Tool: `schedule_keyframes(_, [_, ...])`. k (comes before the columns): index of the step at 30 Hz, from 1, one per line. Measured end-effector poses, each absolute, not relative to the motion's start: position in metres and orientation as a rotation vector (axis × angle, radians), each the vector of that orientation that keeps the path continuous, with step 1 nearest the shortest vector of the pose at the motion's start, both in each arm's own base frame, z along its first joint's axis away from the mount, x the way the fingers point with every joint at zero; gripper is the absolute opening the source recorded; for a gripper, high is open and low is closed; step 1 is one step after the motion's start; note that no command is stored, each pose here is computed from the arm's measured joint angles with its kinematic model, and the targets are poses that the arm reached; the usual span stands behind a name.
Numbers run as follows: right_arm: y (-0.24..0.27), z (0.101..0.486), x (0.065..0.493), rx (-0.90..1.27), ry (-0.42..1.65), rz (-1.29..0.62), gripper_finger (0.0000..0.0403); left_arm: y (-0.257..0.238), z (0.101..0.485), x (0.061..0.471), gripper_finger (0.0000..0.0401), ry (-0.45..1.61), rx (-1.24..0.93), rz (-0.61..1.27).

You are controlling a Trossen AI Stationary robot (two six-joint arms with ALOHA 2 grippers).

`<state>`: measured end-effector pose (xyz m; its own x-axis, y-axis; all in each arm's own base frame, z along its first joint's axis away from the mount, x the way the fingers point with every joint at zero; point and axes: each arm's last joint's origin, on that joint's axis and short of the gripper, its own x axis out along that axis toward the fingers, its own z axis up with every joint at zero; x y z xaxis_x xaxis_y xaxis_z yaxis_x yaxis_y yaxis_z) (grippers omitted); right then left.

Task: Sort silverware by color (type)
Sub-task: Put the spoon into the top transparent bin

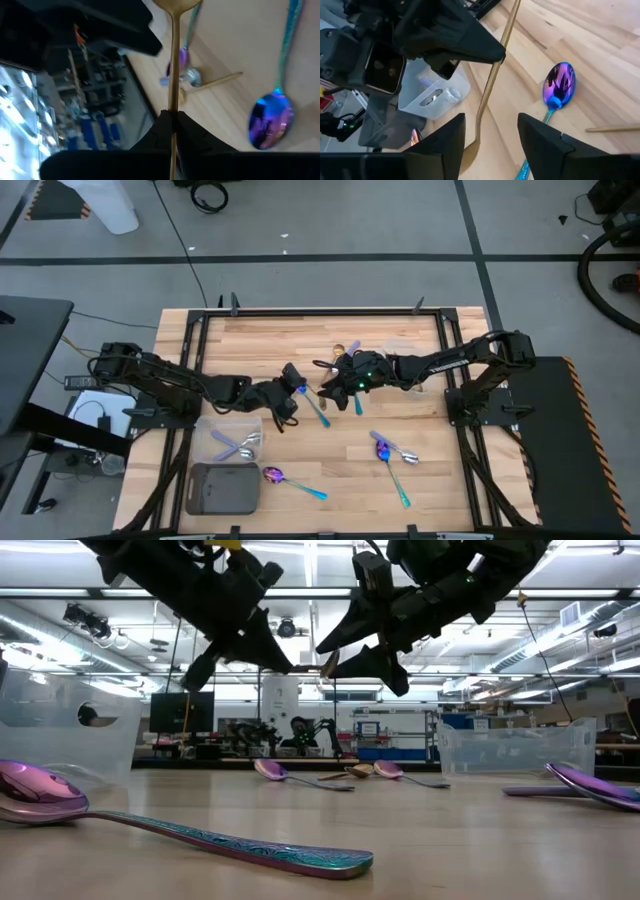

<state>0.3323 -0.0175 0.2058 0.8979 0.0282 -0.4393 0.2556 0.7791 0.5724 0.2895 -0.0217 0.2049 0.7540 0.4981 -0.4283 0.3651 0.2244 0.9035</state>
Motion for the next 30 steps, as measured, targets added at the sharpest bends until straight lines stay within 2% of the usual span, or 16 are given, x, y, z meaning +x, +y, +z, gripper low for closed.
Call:
schedule_keyframes(11, [-0.018, 0.215, 0.336, 0.679, 0.376, -0.014, 0.0162, -0.024, 0.214, 0.300, 0.0014, 0.634, 1.584, 0.078])
schedule_keyframes(18, [-0.018, 0.215, 0.336, 0.680, 0.380, -0.009, 0.0142, -0.025, 0.218, 0.304, 0.0014, 0.573, 1.653, 0.078])
schedule_keyframes(30, [-0.021, 0.214, 0.335, 0.657, 0.395, 0.023, 0.0063, -0.025, 0.218, 0.304, 0.0014, 0.575, 1.659, 0.073])
